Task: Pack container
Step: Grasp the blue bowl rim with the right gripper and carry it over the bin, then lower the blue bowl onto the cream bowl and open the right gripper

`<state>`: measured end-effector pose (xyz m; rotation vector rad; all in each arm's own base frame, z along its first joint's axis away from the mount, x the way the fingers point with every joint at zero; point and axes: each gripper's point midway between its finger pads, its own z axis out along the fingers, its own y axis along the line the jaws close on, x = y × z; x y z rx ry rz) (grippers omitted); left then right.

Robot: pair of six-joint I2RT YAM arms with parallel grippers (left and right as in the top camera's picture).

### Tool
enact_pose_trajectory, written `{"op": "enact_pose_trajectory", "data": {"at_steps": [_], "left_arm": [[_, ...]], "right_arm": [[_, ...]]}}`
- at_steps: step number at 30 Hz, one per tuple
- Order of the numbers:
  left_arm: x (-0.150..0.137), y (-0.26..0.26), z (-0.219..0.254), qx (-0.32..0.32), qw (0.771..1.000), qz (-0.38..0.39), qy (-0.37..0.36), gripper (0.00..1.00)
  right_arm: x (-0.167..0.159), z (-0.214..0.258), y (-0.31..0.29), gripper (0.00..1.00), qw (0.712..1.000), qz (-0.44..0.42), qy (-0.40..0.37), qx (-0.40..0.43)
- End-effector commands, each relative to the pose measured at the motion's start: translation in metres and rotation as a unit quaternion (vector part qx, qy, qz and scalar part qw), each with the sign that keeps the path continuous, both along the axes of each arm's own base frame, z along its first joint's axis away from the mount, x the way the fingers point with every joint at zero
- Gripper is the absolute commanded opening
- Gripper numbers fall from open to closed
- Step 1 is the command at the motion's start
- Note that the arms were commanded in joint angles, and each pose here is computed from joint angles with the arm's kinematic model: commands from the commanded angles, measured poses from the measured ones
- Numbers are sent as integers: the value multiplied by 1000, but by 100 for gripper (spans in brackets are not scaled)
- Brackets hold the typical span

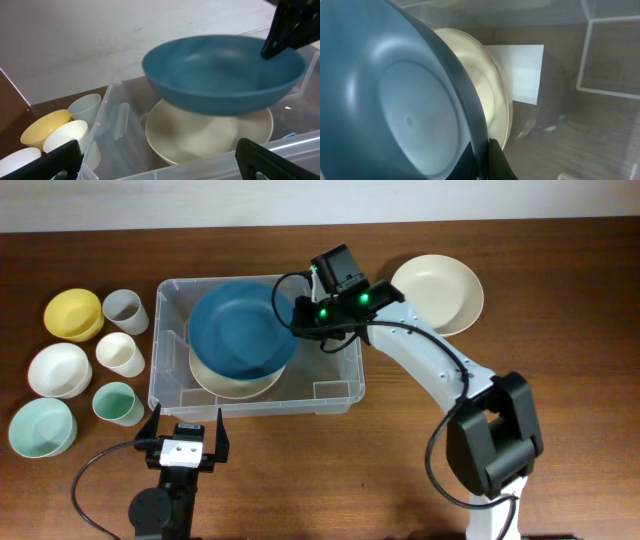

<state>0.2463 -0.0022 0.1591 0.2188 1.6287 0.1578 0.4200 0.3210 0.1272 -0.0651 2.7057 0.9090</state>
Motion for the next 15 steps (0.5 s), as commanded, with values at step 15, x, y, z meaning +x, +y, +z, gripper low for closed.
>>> {"op": "enact_pose_trajectory", "data": {"at_steps": [15], "left_arm": [[0, 2, -1, -3, 1000, 6, 1, 100]], "right_arm": [[-15, -31, 34, 27, 999, 23, 25, 3]]}}
